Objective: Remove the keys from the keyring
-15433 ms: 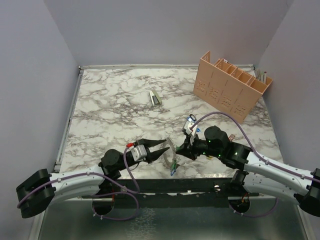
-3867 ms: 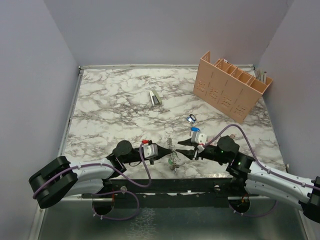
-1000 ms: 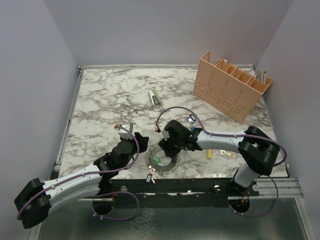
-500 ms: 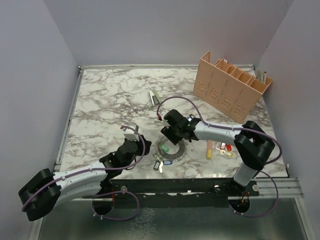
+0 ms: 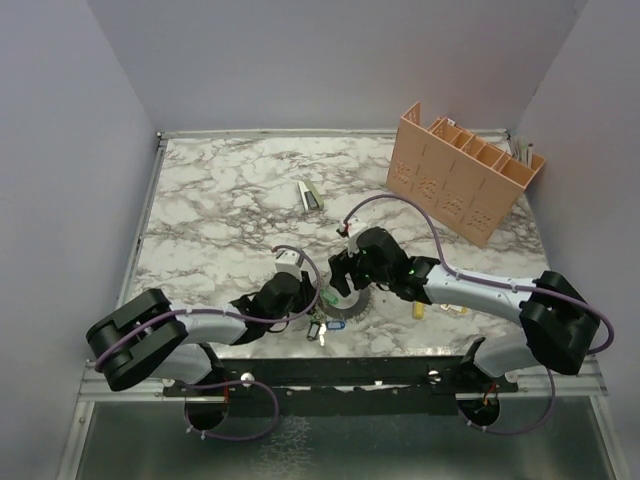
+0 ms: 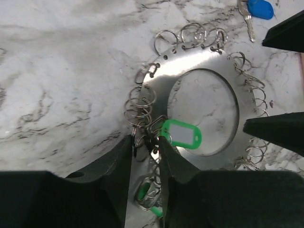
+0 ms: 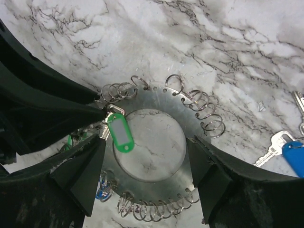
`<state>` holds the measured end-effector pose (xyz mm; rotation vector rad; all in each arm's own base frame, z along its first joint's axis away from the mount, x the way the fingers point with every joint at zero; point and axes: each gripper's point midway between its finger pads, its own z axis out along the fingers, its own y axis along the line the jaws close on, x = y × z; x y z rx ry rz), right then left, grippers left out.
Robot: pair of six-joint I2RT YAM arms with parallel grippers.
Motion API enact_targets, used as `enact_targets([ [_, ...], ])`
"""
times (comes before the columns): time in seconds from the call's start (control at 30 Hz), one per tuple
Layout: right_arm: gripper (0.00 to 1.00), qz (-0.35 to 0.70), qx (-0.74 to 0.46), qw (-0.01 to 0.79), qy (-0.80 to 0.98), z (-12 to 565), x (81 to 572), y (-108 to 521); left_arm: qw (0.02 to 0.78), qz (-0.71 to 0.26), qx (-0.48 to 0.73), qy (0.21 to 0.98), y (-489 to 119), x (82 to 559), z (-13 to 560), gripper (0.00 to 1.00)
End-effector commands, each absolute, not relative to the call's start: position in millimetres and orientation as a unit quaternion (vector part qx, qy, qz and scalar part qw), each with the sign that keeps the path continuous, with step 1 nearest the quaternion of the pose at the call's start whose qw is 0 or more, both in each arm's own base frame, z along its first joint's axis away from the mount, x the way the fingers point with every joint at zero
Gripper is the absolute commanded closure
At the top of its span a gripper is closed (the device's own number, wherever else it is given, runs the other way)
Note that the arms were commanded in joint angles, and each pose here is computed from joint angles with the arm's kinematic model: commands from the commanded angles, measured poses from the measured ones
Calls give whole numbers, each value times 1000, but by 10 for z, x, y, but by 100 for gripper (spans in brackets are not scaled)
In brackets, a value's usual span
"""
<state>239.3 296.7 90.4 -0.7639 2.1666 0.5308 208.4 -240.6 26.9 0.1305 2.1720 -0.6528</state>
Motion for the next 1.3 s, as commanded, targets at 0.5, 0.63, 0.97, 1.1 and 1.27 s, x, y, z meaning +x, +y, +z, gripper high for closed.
enact_targets([
  [0.5,30,231,-160,343,897,721,2152,2740,412,-373,63,829,-2907,1471,590,57],
  [0.63,31,259,-112,289,915,712,1937,2730,438,-358,33,824,-2726,1554,625,61],
  [0.97,39,305,16,179,935,411,1569,2742,414,-354,54,837,-2833,1506,521,75],
  [1.1,39,304,52,164,937,273,1527,2707,404,-353,67,842,-2926,1495,470,75],
  [1.27,41,320,71,151,933,159,1519,2773,393,-350,71,847,-2982,1485,377,79],
])
